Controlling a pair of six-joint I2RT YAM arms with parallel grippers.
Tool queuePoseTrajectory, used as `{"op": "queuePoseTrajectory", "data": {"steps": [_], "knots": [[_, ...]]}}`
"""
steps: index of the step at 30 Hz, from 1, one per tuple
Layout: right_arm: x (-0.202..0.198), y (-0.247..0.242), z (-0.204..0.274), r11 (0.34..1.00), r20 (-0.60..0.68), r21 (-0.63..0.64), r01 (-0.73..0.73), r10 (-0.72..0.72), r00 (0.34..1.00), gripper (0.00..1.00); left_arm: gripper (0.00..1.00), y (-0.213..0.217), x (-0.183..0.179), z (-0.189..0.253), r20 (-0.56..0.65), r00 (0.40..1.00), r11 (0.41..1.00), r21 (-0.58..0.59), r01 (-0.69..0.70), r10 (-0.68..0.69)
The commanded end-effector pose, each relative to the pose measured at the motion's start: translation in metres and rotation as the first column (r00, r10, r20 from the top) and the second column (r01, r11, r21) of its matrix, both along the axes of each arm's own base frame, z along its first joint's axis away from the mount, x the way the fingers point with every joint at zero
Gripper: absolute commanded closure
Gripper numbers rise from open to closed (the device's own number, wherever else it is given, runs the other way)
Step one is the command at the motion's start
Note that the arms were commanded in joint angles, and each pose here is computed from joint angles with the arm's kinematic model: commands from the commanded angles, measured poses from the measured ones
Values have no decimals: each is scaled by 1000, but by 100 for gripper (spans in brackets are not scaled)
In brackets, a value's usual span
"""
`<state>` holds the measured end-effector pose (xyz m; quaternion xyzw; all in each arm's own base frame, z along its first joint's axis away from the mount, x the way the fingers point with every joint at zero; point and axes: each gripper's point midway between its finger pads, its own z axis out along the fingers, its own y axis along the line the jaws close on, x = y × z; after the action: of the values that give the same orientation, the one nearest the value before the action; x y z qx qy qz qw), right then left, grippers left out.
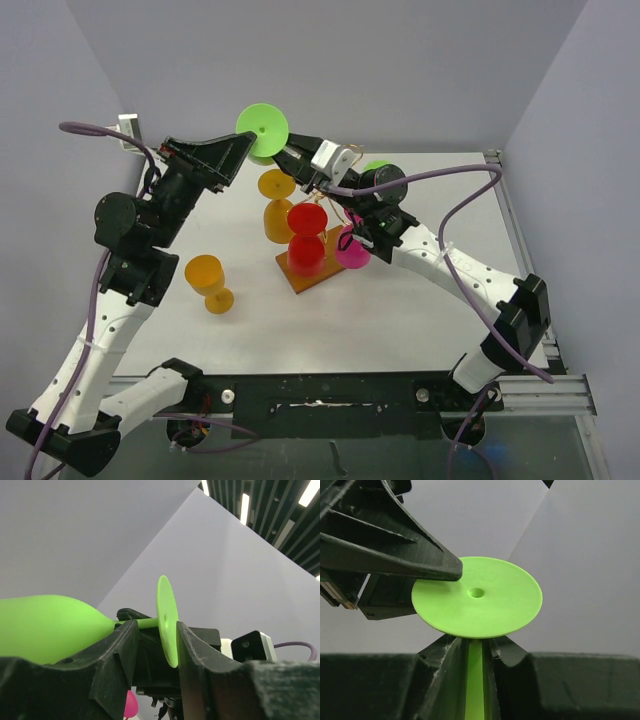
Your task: Place the wine glass upside down on the wine glass rack
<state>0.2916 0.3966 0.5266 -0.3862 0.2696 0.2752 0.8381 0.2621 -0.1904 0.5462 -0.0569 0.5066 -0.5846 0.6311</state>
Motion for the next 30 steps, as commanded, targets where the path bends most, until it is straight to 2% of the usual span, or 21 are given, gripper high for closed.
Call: {"op": "queuePoseTrajectory", "data": {"steps": [1, 7, 9, 11, 14, 16, 18, 20, 24, 30], "knots": [[-24, -7, 30, 996, 135, 77, -40, 29, 990, 100, 71, 13, -11, 22, 42, 999, 998, -57, -26, 28], [-29, -4, 28, 995, 141, 71, -73, 62, 988, 100, 90, 16, -15, 26, 57, 998, 997, -73, -32, 36], [-30, -4, 28, 994, 142, 70, -81, 70, 987, 100, 100, 17, -16, 26, 59, 998, 997, -75, -33, 37], [-31, -3, 28, 994, 136, 71, -88, 78, 988, 100, 100, 19, -17, 27, 64, 997, 996, -81, -37, 42], [-32, -5, 29, 991, 118, 91, -96, 85, 989, 85, 100, 21, -20, 32, 92, 994, 996, -72, -54, 61], [-33, -8, 29, 990, 101, 104, -94, 83, 991, 66, 100, 25, -22, 39, 120, 989, 995, -52, -85, 91], [-34, -12, 31, 989, 79, 121, -87, 78, 994, 44, 100, 30, -21, 45, 136, 982, 991, -28, -130, 133], [-35, -18, 30, 989, 55, 131, -72, 65, 996, 32, 100, 35, -16, 47, 141, 974, 984, -6, -181, 180], [-36, -36, 22, 990, -26, 140, -16, 20, 999, 24, 100, 47, 4, 39, 60, 956, 956, 45, -291, 289], [-38, -76, 10, 984, -177, 153, 90, -63, 982, 21, 100, 53, 26, 17, -14, 935, 931, 105, -350, 353]]}}
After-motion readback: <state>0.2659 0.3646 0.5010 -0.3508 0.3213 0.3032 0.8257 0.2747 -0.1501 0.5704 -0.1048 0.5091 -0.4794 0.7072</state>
